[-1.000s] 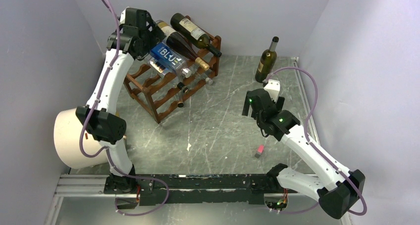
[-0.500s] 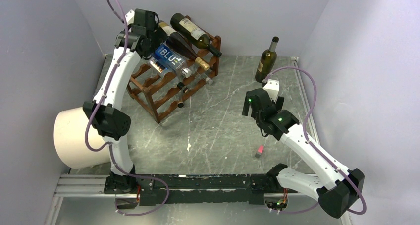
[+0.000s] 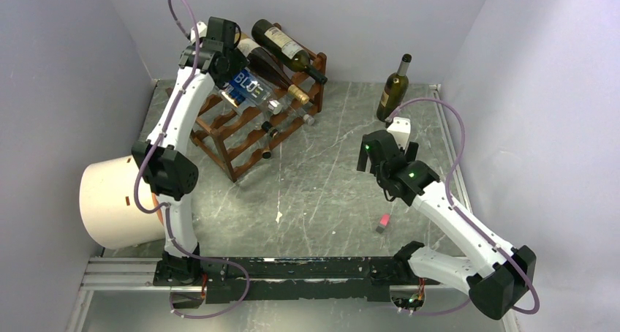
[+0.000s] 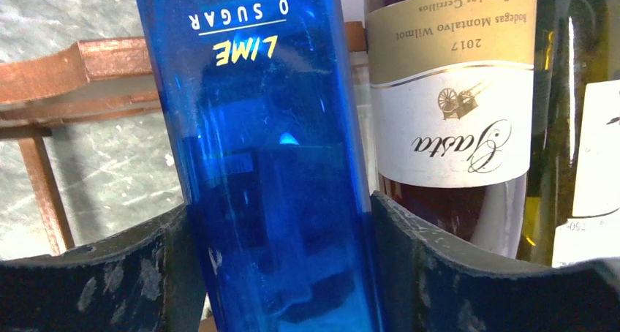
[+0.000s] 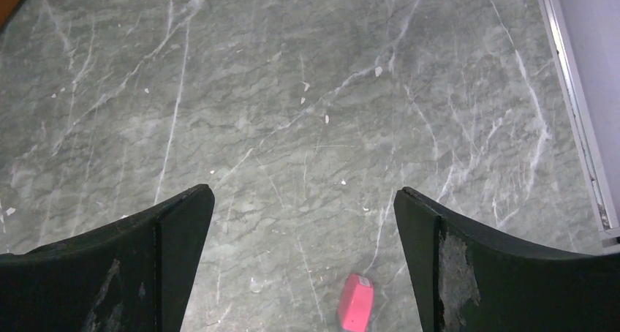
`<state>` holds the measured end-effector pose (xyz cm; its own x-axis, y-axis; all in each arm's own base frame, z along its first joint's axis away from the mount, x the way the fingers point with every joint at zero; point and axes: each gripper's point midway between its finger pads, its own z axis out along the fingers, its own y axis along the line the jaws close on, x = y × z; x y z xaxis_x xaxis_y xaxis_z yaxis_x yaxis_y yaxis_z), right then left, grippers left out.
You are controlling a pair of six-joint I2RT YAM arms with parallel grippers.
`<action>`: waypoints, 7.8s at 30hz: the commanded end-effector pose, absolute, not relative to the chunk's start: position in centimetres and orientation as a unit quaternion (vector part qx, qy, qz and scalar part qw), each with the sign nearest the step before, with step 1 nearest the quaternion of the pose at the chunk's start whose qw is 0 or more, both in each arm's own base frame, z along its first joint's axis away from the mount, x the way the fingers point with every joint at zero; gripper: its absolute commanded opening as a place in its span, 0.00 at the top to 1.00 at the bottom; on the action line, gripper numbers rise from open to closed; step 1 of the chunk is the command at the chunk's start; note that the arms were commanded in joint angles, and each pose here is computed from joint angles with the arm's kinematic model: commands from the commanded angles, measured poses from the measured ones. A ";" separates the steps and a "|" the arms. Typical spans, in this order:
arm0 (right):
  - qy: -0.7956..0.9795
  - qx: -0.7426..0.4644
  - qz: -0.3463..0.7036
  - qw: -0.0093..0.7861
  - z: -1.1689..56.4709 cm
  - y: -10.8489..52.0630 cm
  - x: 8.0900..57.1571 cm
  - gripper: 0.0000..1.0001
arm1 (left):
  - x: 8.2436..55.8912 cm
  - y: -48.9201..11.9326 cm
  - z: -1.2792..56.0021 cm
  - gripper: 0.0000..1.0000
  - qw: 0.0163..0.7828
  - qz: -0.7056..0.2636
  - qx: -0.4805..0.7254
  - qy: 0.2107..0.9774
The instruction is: Take the wine bottle off the wine rack
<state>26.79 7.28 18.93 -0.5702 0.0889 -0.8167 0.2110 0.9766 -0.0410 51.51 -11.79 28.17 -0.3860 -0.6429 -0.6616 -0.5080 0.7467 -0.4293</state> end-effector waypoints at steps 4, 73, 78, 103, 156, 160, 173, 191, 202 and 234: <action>0.877 0.091 -0.072 0.466 19.5 7.1 27.2 0.00 | 50.4 -12.2 32.0 0.45 0.465 -0.116 -0.355 0.803; 0.282 -0.778 0.036 0.560 32.6 42.0 10.0 0.00 | 23.1 -22.0 27.8 0.93 0.296 -0.399 0.097 0.862; 0.261 -0.802 0.046 0.535 31.2 44.3 9.3 0.01 | 22.5 -22.3 27.0 0.93 0.277 -0.409 0.103 0.863; 0.258 -0.821 0.057 0.505 26.5 47.8 12.9 0.19 | 21.0 -21.7 25.8 0.93 0.254 -0.395 0.109 0.876; 0.633 0.123 -0.089 0.759 33.6 7.4 38.4 1.00 | 23.5 -11.6 35.9 0.01 0.622 -0.211 0.060 0.752; 0.621 0.170 -0.085 0.761 32.7 3.2 41.4 1.00 | 23.9 -11.5 36.0 0.01 0.623 -0.192 0.081 0.754; 0.590 0.159 -0.069 0.788 30.4 -1.6 44.1 1.00 | 24.4 -11.6 34.3 0.01 0.629 -0.179 0.098 0.750; 0.653 0.130 -0.116 0.737 26.6 -3.4 47.9 1.00 | 25.8 -11.8 32.6 0.01 0.626 -0.167 0.094 0.756; 0.672 0.138 -0.115 0.718 26.0 -3.6 47.4 1.00 | 25.4 -11.4 31.4 0.01 0.635 -0.168 0.088 0.749; 0.736 0.158 0.140 0.643 27.6 2.8 29.4 0.00 | 24.2 -11.2 32.7 0.03 0.636 -0.219 0.029 0.739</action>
<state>32.05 1.29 31.54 0.0181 0.3347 -0.9421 0.0761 0.9391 0.3351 24.38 -10.63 30.59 -0.1810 -0.1430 -0.9730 0.3163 0.9283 -0.1953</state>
